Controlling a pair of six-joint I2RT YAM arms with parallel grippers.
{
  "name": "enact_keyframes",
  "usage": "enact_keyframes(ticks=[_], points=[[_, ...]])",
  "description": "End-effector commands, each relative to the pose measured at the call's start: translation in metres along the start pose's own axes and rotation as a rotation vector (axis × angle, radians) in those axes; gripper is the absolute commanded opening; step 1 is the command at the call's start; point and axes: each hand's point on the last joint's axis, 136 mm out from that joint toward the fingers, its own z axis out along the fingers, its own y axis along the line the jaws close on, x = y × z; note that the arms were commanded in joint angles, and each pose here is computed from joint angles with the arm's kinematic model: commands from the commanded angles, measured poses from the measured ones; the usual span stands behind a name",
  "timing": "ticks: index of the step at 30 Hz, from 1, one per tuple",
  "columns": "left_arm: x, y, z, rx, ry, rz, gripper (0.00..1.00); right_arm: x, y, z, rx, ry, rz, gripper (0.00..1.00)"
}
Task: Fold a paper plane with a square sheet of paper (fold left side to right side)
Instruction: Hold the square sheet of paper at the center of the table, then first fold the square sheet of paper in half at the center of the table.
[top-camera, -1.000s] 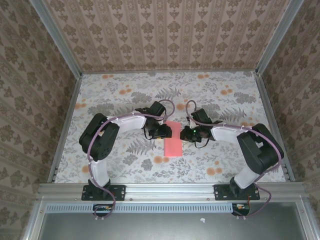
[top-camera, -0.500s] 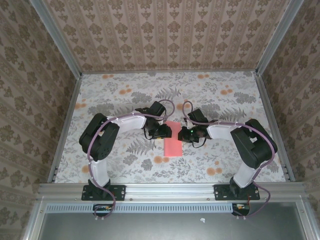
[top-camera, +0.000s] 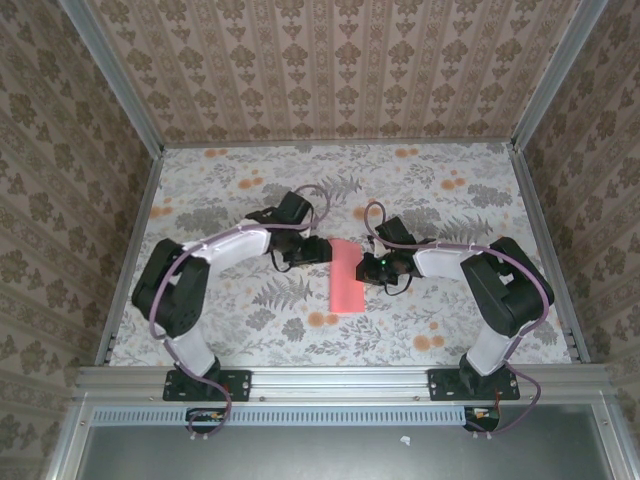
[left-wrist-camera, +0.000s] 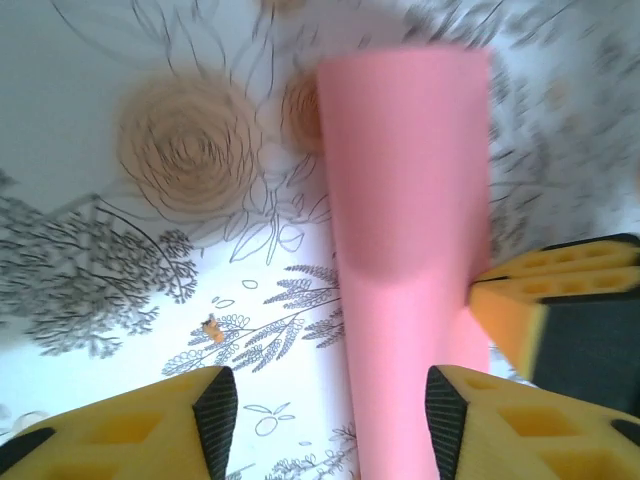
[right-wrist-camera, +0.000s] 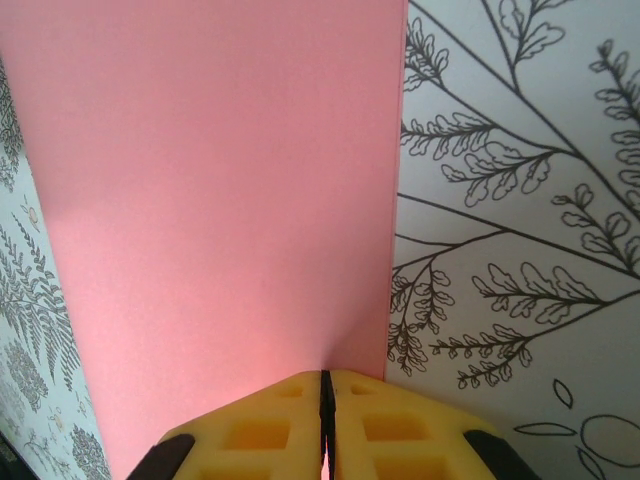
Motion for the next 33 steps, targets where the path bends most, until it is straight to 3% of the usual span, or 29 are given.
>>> enact_keyframes(ticks=[1, 7, 15, 20, 26, 33], points=[[0.003, -0.019, -0.015, 0.11, -0.01, 0.033, 0.45, 0.027, -0.029, 0.009, 0.121, 0.094, 0.029, 0.11], [0.013, -0.059, -0.006, 0.362, 0.051, 0.02, 0.23, 0.027, -0.03, 0.009, 0.133, 0.099, 0.024, 0.1], [0.034, -0.066, 0.024, 0.428, 0.168, 0.015, 0.18, 0.028, -0.031, 0.009, 0.143, 0.107, 0.02, 0.1], [0.042, -0.059, 0.039, 0.407, 0.202, 0.004, 0.18, 0.028, -0.031, 0.008, 0.151, 0.107, 0.02, 0.1], [0.053, -0.023, 0.055, 0.253, 0.229, -0.033, 0.17, 0.029, -0.034, 0.006, 0.17, 0.115, 0.011, 0.1], [0.059, -0.001, 0.062, 0.213, 0.234, -0.066, 0.15, 0.032, -0.037, 0.007, 0.186, 0.131, 0.007, 0.1]])
